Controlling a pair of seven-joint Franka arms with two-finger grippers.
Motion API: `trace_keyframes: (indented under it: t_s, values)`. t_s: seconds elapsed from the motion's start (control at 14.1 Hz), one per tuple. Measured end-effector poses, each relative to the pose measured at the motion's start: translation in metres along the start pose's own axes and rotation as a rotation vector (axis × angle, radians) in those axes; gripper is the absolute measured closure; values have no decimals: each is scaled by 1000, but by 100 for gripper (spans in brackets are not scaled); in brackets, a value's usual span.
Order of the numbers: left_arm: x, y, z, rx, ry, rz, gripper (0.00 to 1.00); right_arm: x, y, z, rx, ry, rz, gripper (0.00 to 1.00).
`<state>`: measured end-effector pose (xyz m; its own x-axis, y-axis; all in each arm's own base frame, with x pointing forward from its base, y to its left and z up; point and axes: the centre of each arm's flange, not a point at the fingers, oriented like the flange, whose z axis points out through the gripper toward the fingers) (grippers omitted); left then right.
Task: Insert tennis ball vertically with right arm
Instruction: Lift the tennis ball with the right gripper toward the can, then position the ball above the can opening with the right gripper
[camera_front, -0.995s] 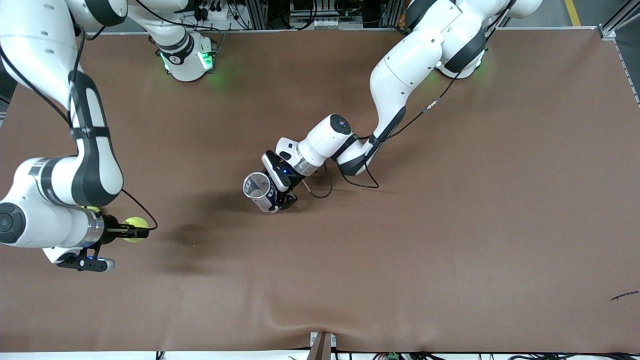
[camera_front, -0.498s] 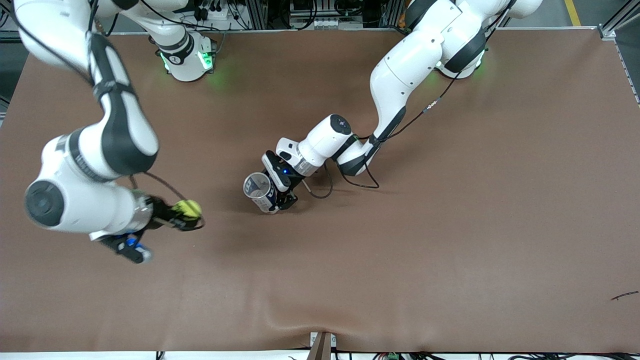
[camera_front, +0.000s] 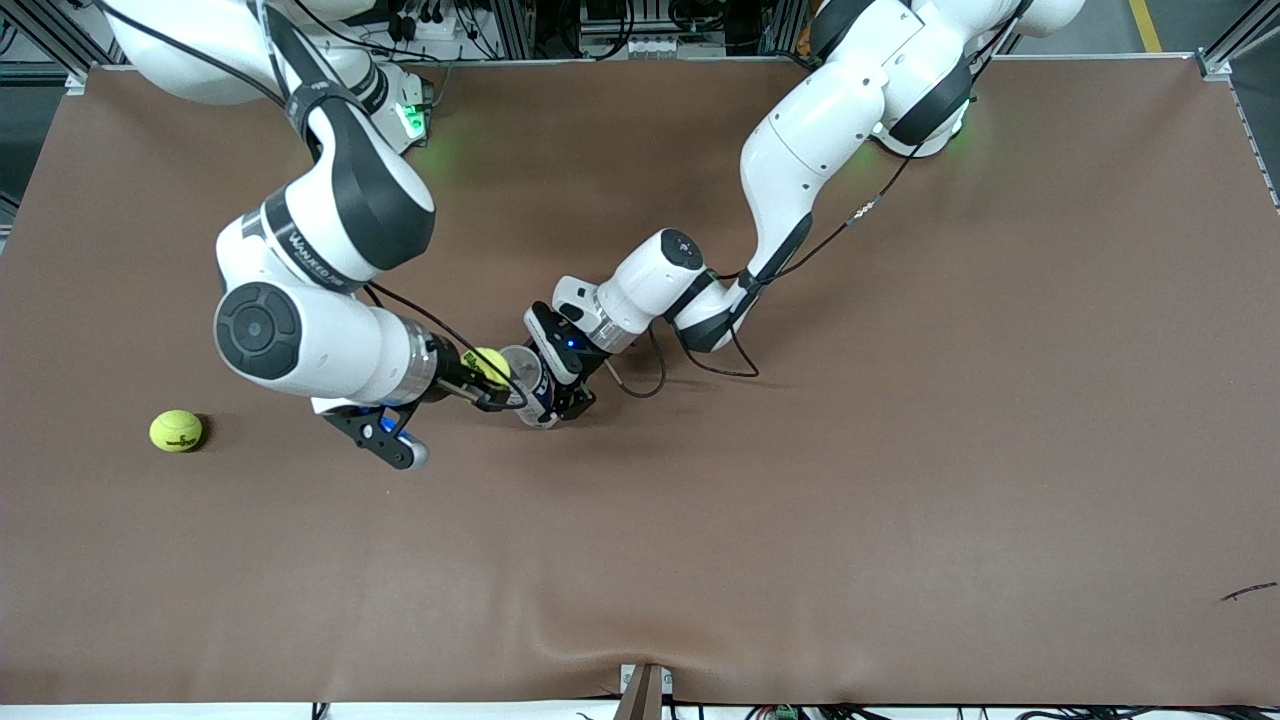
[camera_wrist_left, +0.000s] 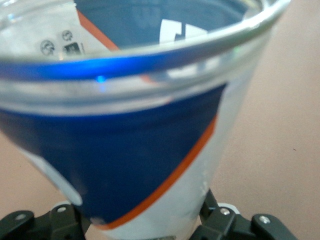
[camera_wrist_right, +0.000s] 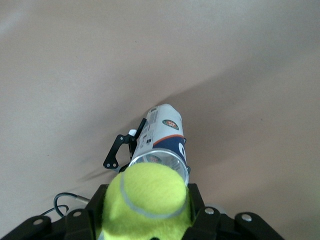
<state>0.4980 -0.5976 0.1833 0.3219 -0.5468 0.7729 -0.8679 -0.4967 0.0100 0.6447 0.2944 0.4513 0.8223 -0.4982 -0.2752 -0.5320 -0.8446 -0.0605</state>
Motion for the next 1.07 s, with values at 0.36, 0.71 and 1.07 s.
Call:
trace_keyframes:
  t_s: [0.36, 0.71, 1.07]
  values:
    - [0, 0, 0, 0, 0, 0, 15, -5, 0, 22, -47, -9, -1, 33]
    - [0, 0, 0, 0, 0, 0, 15, -10, -1, 39, -78, -22, -3, 33]
    - [0, -1, 0, 1, 0, 0, 15, -10, -6, 56, -63, -10, 16, 32]
